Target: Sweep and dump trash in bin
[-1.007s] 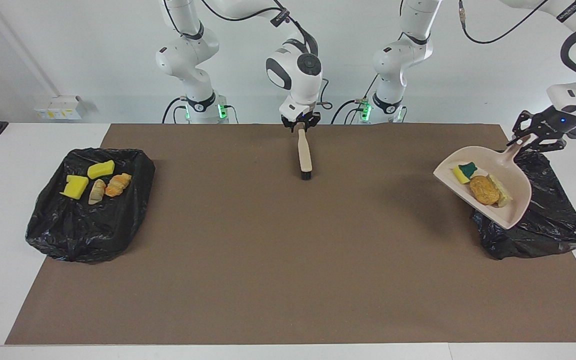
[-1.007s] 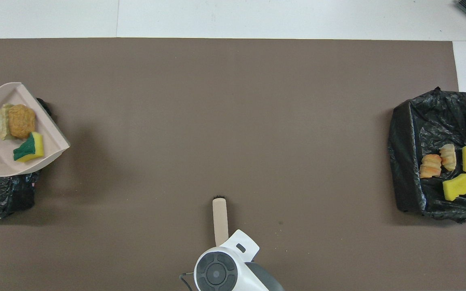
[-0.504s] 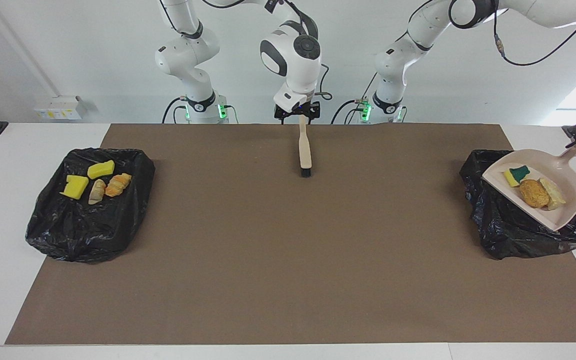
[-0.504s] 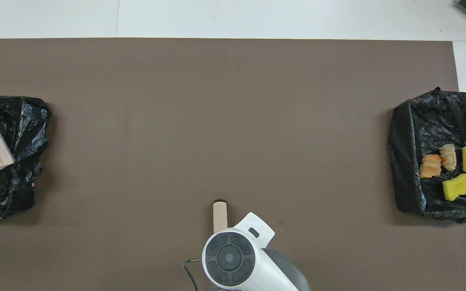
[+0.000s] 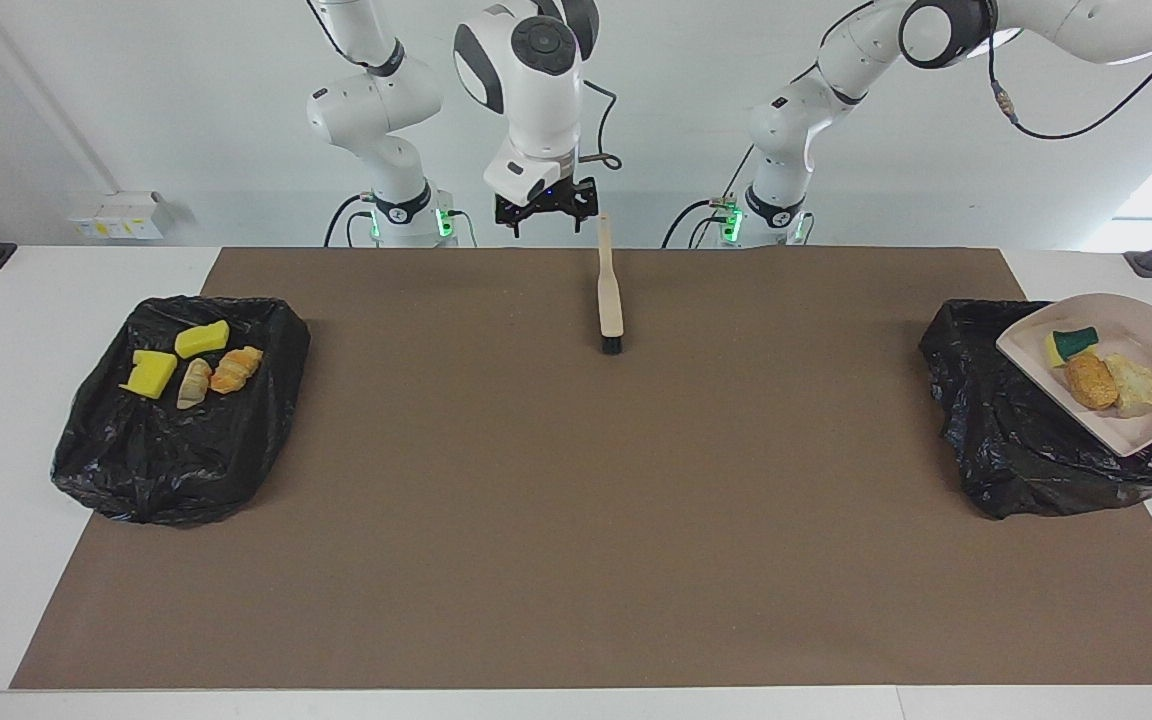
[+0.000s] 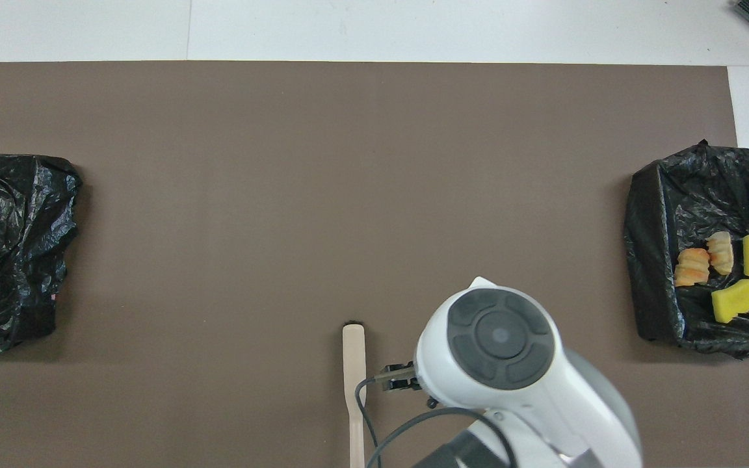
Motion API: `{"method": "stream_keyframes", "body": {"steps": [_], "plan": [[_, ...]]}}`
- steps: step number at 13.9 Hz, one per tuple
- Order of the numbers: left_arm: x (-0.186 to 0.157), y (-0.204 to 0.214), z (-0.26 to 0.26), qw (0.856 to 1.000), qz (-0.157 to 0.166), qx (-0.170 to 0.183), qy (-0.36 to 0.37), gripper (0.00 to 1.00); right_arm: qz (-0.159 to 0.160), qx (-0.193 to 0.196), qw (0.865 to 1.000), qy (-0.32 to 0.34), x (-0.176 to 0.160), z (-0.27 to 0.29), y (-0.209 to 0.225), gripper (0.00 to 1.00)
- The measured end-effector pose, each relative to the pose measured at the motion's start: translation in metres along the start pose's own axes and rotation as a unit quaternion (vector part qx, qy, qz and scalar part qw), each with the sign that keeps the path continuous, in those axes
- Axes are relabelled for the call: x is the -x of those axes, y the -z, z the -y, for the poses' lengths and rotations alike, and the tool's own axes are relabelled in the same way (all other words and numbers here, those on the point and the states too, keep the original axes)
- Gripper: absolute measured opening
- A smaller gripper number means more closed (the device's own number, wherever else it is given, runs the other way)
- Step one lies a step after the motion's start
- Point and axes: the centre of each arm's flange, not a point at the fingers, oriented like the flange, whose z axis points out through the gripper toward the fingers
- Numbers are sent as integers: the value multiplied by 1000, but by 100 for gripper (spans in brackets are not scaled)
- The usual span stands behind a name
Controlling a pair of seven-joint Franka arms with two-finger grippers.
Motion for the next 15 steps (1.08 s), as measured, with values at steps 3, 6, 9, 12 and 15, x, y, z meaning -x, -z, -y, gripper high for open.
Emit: {"method": "stream_keyframes", "body": {"steps": [3,6,9,12,15], "plan": [[-33,30,6,996,79,-19,-36,31,-18,-4,999,34,-20,-61,43,100],[-31,35,6,993,108,-24,-48,31,-48,10,997,63,-33,-118,75,100],[-28,39,8,987,141,-28,-78,31,-61,54,994,79,-41,-175,93,100],[-35,48,11,981,162,-39,-102,31,-73,67,993,64,-46,-212,108,100],[-72,70,18,962,223,-75,-140,31,-87,60,994,16,-47,-259,123,100]]}}
